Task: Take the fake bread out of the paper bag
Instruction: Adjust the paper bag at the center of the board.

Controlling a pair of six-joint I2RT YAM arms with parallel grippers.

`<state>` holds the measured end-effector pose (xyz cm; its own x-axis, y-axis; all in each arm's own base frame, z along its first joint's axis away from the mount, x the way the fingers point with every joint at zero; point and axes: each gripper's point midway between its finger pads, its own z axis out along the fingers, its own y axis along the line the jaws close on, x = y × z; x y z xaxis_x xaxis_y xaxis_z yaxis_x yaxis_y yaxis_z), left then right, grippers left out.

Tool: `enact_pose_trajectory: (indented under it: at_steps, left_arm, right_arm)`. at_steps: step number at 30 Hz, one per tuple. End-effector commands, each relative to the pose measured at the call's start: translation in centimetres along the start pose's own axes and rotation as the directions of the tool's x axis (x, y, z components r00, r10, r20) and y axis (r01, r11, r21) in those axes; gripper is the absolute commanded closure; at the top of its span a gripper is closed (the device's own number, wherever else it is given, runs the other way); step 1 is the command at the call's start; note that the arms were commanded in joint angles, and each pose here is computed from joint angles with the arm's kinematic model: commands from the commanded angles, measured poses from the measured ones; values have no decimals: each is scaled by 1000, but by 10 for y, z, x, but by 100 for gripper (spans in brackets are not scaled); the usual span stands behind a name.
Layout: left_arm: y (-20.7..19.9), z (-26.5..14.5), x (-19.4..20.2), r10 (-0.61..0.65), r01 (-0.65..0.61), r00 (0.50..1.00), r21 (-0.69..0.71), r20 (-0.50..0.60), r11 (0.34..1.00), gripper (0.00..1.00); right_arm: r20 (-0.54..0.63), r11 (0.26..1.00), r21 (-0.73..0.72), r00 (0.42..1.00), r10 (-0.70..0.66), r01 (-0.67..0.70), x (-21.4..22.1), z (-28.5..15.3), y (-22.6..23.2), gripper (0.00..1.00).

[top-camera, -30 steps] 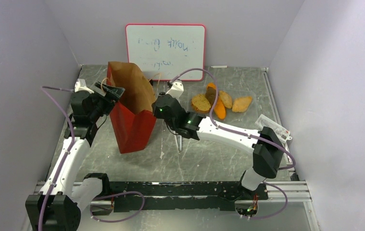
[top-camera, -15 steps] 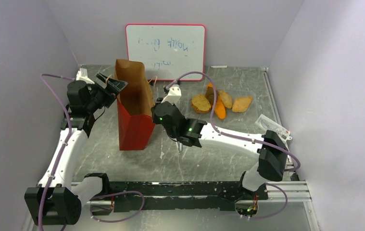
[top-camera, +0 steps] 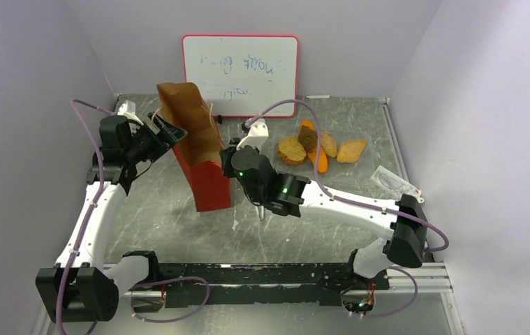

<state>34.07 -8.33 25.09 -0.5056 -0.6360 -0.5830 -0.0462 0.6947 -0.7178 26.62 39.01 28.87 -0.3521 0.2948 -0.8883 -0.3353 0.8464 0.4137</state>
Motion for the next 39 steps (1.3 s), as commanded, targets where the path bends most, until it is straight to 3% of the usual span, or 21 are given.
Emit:
enact_pose_trajectory:
  at_steps: [1,23,31,39]
  left_arm:
    - [24,0,9,16,-18,999,-69,-29,997,23]
    - [25,-6,13,179,-187,975,-53,-130,981,30]
    - [23,-24,7,137,-139,990,-85,-30,987,28]
    - [26,-27,16,90,-93,995,-85,-36,992,28]
  right_arm:
    - [66,999,-24,997,30,-28,-28,-11,11,88]
    - [97,999,-39,995,26,-23,-43,-6,26,88]
    - [150,999,-26,988,40,-37,-58,-10,22,88]
    - [185,998,-41,981,57,-50,-70,-10,28,89]
